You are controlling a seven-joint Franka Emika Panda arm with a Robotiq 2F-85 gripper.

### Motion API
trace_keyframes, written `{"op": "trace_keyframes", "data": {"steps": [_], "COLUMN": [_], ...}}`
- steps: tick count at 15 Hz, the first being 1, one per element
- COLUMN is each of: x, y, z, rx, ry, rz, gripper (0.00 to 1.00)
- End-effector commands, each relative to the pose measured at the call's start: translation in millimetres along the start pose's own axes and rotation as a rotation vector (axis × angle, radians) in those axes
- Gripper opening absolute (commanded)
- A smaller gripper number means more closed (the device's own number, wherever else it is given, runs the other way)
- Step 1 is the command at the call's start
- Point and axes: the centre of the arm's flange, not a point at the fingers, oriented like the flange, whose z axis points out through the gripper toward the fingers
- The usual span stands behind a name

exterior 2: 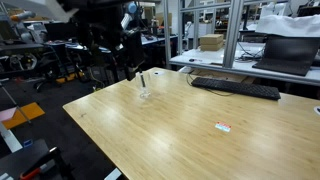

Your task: Remove the marker from the plastic cup

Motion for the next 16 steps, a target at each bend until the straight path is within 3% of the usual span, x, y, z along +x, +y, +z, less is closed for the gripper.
{"op": "trace_keyframes", "data": {"steps": [1,9,16], "x": [0.6,30.7,93.7], "y": [0.2,-53.6,-138.1], "z": [-1.2,6.3,-1.0], "rx": [-0.001,-0.062,-0.093], "ry": [0.003,-0.034,0.067], "rz": [0.0,-0.2,-0.46], "gripper": [1.0,1.0,1.0]}}
